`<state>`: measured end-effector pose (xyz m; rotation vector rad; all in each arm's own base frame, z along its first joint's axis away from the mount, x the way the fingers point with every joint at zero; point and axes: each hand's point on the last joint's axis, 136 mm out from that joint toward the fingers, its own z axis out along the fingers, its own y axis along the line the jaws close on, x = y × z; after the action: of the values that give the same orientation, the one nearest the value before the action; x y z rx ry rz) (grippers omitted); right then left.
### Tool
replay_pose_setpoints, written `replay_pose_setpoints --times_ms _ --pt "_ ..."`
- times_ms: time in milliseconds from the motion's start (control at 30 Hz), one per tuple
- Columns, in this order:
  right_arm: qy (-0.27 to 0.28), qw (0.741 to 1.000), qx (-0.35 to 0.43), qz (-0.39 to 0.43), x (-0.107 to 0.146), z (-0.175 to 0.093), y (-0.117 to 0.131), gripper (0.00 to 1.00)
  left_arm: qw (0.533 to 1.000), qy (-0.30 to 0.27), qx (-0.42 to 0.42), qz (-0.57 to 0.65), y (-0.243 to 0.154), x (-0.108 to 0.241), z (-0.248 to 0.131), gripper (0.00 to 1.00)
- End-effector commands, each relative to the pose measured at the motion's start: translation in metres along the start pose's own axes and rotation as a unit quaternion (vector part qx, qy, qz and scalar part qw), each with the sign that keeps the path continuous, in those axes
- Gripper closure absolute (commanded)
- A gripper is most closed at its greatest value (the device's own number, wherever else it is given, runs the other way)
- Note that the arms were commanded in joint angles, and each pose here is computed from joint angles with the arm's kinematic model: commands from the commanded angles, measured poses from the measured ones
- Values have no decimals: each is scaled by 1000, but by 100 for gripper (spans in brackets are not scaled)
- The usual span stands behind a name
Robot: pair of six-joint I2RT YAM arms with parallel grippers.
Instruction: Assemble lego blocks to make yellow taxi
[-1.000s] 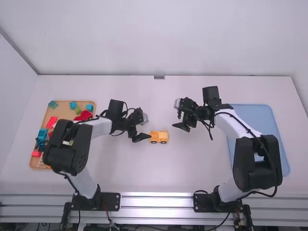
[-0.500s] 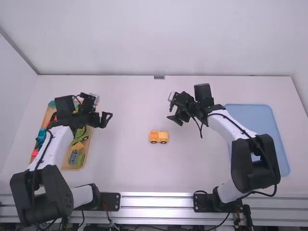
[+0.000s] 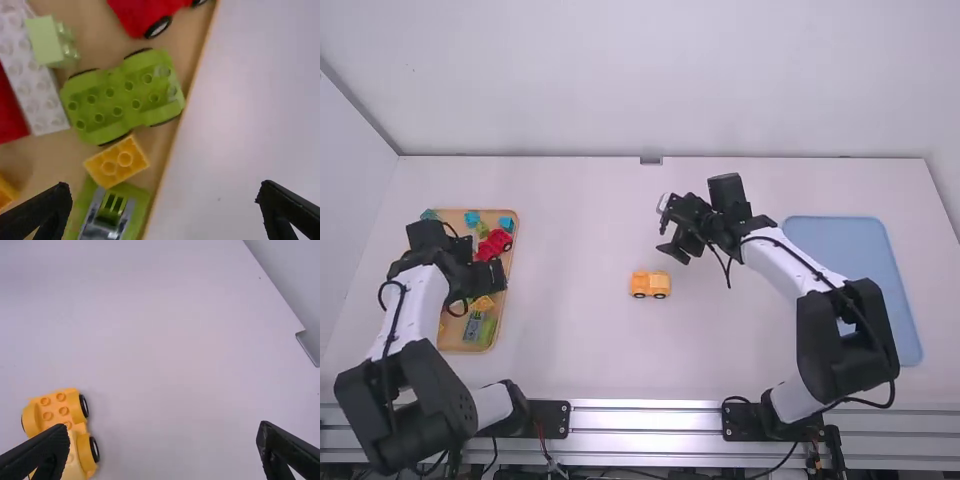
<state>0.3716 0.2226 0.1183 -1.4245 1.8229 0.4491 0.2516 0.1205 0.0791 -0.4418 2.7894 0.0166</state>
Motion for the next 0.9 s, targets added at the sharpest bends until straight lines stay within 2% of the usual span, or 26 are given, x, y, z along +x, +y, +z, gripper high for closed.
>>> replay_pose_setpoints --times_ms 0,200,433,633,667,800,867 --pt "-14 1000 9 -10 -20 -6 -8 2 997 2 -38 61 18 -13 -9 1" --pt "-11 1000 9 -8 -22 -9 -10 2 986 41 -47 152 27 -15 -2 1" --pt "-13 999 31 -4 -29 -16 -26 2 943 89 -11 321 33 -41 26 1" --pt "-4 997 71 24 -27 -18 -43 2 904 88 0 417 33 -62 19 1" --pt "-1 997 75 26 -26 -19 -44 2 899 88 11 429 29 -62 16 2" --pt "-11 994 81 66 -29 -19 -48 2 884 122 50 449 14 -43 7 17" --pt "-19 993 87 74 -32 -20 -51 2 884 131 55 445 11 -37 8 19"
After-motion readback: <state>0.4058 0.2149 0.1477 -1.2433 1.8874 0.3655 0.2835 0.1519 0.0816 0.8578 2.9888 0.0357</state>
